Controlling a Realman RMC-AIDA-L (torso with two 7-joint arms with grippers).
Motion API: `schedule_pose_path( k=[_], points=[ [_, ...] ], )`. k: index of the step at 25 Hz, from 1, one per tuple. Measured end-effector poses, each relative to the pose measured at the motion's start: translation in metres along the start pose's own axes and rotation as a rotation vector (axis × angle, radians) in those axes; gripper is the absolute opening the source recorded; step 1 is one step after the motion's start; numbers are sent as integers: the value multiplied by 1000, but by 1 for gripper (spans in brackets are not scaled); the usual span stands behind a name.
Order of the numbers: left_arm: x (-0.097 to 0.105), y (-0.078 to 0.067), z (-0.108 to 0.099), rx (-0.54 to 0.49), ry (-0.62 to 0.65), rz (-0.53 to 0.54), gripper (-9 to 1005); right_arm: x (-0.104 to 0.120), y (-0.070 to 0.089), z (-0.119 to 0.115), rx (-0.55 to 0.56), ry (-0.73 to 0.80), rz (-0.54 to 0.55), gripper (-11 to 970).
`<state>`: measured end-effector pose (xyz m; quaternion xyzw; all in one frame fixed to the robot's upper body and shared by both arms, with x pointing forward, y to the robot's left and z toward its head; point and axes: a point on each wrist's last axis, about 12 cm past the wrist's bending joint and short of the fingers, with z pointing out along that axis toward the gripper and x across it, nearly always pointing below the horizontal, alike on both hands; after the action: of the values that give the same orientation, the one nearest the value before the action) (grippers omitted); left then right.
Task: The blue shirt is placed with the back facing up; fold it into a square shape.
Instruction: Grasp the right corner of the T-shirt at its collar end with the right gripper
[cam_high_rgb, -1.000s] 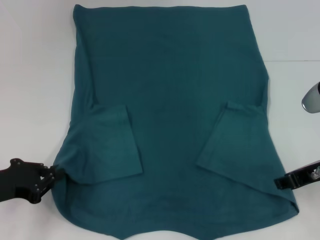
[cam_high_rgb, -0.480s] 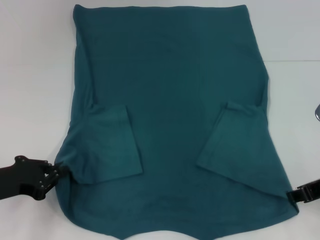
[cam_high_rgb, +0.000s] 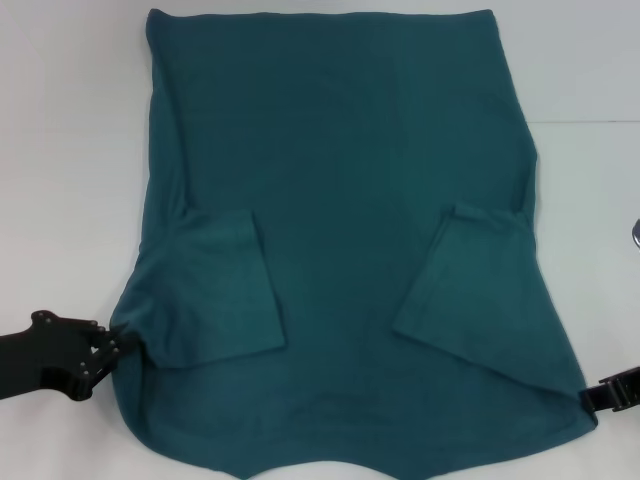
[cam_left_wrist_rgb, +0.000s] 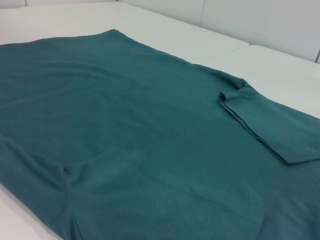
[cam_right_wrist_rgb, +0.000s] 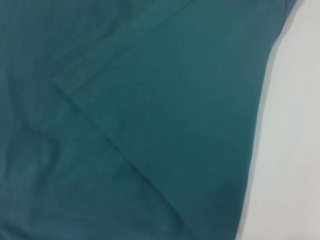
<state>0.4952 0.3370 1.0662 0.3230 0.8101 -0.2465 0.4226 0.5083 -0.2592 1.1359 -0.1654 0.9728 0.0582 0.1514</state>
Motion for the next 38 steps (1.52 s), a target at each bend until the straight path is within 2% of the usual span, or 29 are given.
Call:
schedule_pose_path(
  k=[27,38],
  points=[
    [6,-3,2,15,9,-7,44,-4,7,12,-15,18,-20,442],
    [5,-3,3,17,8,2,45,-5,5,15,-8,22,-8,442]
  ],
)
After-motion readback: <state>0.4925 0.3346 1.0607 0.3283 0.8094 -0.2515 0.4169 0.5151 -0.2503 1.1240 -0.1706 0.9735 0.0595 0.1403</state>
